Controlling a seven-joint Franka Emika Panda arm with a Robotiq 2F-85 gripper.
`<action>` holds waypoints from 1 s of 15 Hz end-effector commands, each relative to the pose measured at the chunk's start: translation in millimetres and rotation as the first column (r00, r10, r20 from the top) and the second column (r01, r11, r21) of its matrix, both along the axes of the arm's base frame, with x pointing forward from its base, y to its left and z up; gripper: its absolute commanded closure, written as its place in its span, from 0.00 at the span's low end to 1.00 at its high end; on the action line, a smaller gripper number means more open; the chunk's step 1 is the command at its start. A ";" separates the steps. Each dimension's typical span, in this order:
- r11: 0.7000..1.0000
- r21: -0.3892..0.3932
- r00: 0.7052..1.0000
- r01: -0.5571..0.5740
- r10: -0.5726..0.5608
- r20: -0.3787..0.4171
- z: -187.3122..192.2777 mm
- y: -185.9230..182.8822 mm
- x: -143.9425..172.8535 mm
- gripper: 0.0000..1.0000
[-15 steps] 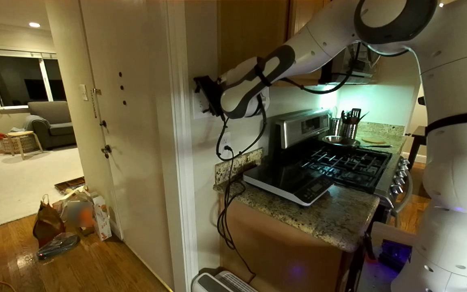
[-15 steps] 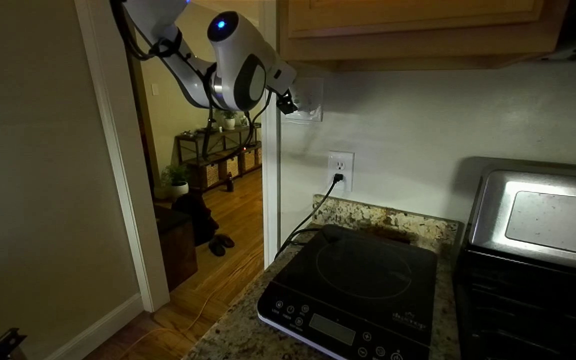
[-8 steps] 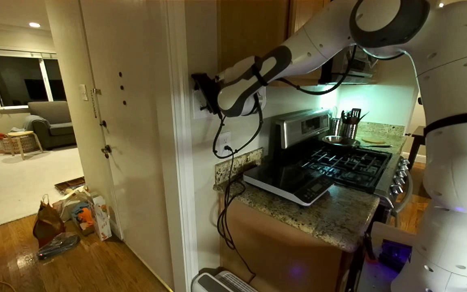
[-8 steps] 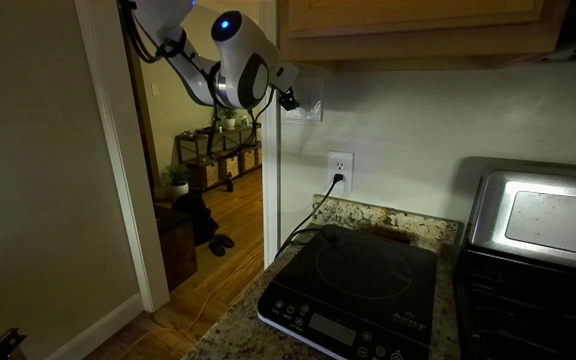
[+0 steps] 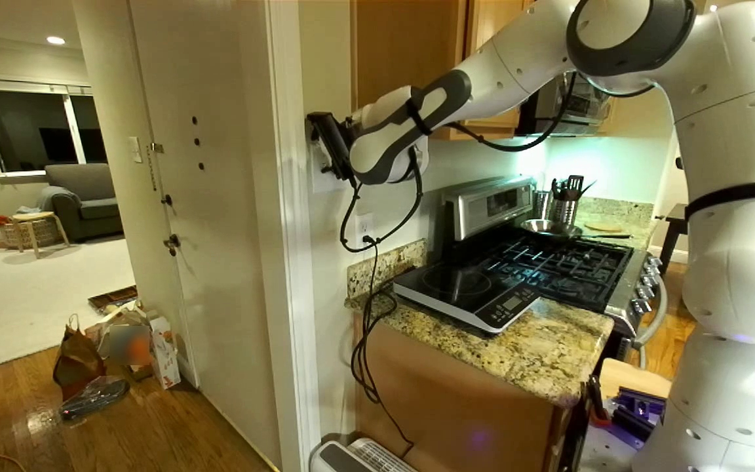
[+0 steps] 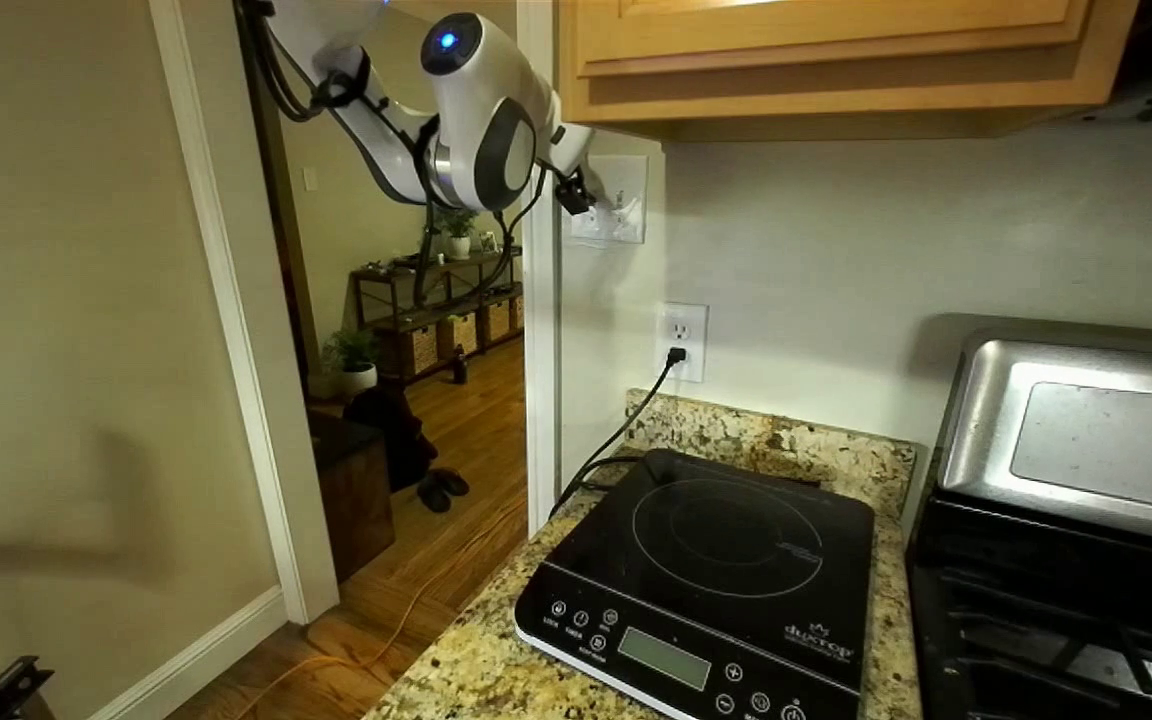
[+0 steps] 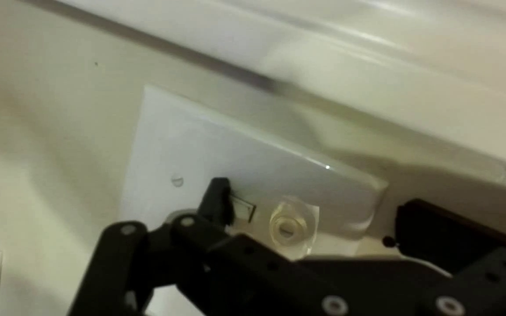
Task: Flip up the switch at the right
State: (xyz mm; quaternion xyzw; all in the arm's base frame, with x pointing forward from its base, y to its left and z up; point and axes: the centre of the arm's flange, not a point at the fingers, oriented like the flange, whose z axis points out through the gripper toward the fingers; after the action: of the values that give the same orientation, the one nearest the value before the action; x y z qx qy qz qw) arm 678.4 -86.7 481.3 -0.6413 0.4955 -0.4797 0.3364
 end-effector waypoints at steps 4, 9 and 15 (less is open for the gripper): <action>0.998 -0.022 0.991 -0.059 0.056 -0.121 -2.7 21.1 -25.4 0.00; 0.991 -0.093 0.966 -0.098 0.072 -0.248 -8.6 35.7 -62.8 0.00; 0.939 -0.200 0.895 -0.281 0.182 -0.408 -5.4 85.8 -112.6 0.00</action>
State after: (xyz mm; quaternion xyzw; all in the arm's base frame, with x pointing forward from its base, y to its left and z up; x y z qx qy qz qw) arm 612.7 -12.3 463.1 -0.7710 0.4386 -0.3940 0.2409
